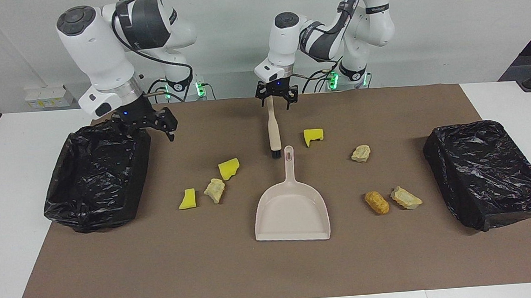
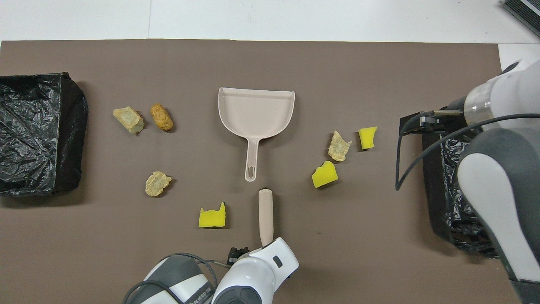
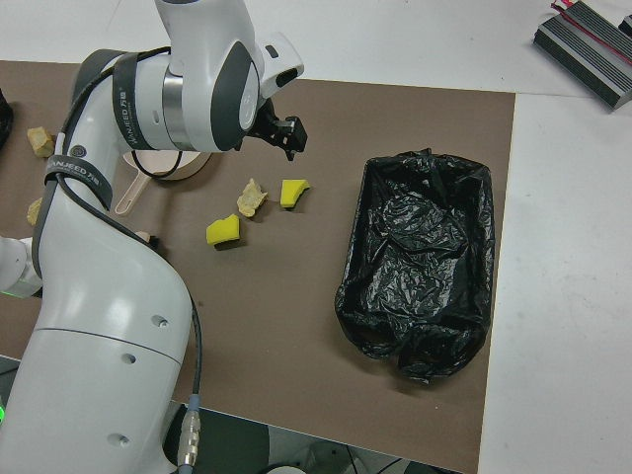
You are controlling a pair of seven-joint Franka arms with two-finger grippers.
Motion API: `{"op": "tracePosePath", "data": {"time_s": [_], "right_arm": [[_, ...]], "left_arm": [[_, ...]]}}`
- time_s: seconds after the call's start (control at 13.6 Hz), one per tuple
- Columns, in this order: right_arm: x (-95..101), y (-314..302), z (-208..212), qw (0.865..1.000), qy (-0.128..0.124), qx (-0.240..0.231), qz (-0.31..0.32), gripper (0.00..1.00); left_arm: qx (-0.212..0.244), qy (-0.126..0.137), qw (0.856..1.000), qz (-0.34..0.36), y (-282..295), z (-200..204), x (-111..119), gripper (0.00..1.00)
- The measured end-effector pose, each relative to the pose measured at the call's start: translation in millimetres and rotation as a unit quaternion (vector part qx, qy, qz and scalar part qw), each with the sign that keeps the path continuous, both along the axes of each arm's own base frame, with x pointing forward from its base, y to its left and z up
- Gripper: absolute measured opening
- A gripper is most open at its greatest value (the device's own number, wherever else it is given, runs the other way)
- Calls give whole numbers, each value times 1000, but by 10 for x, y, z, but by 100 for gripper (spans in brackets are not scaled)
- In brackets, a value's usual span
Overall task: Sweep and dump trash in bin
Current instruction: 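Grasp the beige dustpan handle with the right gripper and lift it, then grasp the brush with the left gripper while the right gripper moves the dustpan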
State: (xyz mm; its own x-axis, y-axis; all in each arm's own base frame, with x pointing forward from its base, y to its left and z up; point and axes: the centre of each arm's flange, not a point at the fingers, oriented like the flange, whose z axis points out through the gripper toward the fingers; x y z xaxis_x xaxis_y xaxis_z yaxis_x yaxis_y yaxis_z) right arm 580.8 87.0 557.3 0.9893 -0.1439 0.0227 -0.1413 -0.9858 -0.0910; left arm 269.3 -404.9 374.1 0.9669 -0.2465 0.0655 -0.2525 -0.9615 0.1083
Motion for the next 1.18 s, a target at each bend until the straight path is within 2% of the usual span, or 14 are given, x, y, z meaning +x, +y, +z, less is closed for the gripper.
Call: {"op": "tracePosePath", "data": {"time_s": [0.07,0.15,0.29,0.37,0.59,0.66,0.81,0.96,1.18], "right_arm": [[55,243,-68,1000,6,2,-28,100],[128,553,-173,999,13,4,-52,100],[265,1229,-392,995,23,23,-89,100],[305,1533,-509,994,31,32,-98,100],[304,2302,-944,990,46,50,-121,100],[272,2496,-1138,989,53,48,-133,100],[216,2845,-1512,984,65,59,-153,100],[131,3168,-1779,984,59,68,-153,100],[18,3252,-2043,986,71,55,-141,100]], "left_arm": [[2,2,1000,3,-10,-85,-26,94],[5,4,1000,6,-17,-157,-30,94],[9,8,1000,13,-36,-235,-40,80],[9,9,1000,22,-40,-244,-43,77],[9,11,999,34,-61,-246,-79,34],[10,12,999,36,-62,-249,-86,26],[15,15,999,36,-52,-260,-94,26],[21,20,999,37,-36,-267,-100,26],[39,32,998,41,7,-247,-128,26]]}}
